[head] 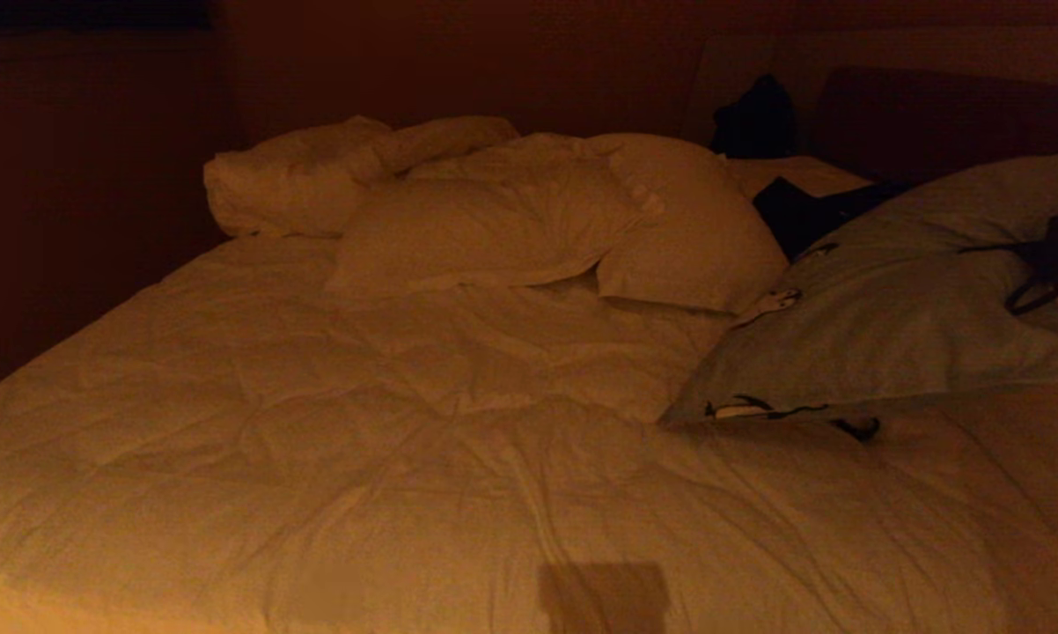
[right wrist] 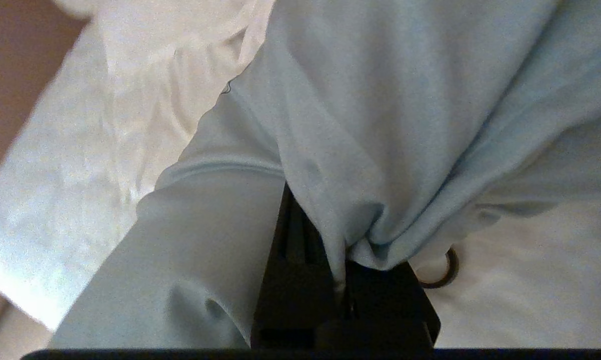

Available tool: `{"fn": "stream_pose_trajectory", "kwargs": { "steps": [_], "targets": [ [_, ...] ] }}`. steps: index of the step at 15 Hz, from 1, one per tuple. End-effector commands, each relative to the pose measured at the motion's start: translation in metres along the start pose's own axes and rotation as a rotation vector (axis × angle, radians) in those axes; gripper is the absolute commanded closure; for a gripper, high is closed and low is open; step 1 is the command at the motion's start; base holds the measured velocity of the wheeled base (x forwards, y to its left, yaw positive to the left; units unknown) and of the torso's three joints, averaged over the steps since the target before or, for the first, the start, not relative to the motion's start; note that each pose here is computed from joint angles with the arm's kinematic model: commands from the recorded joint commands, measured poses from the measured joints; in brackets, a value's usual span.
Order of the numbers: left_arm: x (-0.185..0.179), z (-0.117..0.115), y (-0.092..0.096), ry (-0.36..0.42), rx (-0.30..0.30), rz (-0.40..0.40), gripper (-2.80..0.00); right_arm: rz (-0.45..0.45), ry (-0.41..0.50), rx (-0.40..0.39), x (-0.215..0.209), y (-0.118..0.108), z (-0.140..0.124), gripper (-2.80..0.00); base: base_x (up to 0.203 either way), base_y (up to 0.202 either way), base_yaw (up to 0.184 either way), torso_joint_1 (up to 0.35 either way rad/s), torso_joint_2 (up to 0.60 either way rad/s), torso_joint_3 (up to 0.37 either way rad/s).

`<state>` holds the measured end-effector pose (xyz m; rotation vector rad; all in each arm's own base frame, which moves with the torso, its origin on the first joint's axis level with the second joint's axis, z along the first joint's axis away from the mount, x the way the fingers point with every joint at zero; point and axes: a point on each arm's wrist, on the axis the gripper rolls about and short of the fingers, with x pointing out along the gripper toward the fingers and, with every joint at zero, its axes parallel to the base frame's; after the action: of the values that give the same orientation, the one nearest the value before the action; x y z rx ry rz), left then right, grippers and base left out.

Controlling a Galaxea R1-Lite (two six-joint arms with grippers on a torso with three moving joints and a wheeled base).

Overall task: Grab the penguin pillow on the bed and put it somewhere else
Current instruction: Place the pillow at the bedside

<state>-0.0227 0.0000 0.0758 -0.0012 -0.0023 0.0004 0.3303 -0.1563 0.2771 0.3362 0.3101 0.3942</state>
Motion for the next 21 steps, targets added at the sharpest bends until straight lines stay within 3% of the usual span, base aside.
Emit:
{"fn": "stream_pose_trajectory", "kwargs": {
  "steps": [1,3,8,14,21],
  "targets": [
    [0.000,-0.001,0.000,0.004,0.000,0.000,0.00,0.053,0.010,-0.079,0.002,0.000,-0.003,0.00,0.000,0.000,0.000,0.000,0.00,0.000],
    [0.000,-0.001,0.000,0.004,0.000,0.000,0.00,0.130,0.015,-0.073,0.003,-0.003,-0.004,0.00,0.000,0.000,0.000,0.000,0.00,0.000],
    [0.000,-0.001,0.000,0.004,0.000,0.000,0.00,0.143,0.018,-0.046,0.007,-0.031,-0.009,0.00,0.000,0.000,0.000,0.000,0.00,0.000],
    [0.000,-0.001,0.000,0.004,0.000,0.000,0.00,0.276,0.001,-0.022,-0.009,-0.054,-0.011,0.00,0.000,0.000,0.000,0.000,0.00,0.000],
    [0.000,-0.001,0.000,0.004,0.000,0.000,0.00,0.279,-0.016,-0.024,-0.022,-0.058,-0.008,0.00,0.000,0.000,0.000,0.000,0.00,0.000]
  ]
}}
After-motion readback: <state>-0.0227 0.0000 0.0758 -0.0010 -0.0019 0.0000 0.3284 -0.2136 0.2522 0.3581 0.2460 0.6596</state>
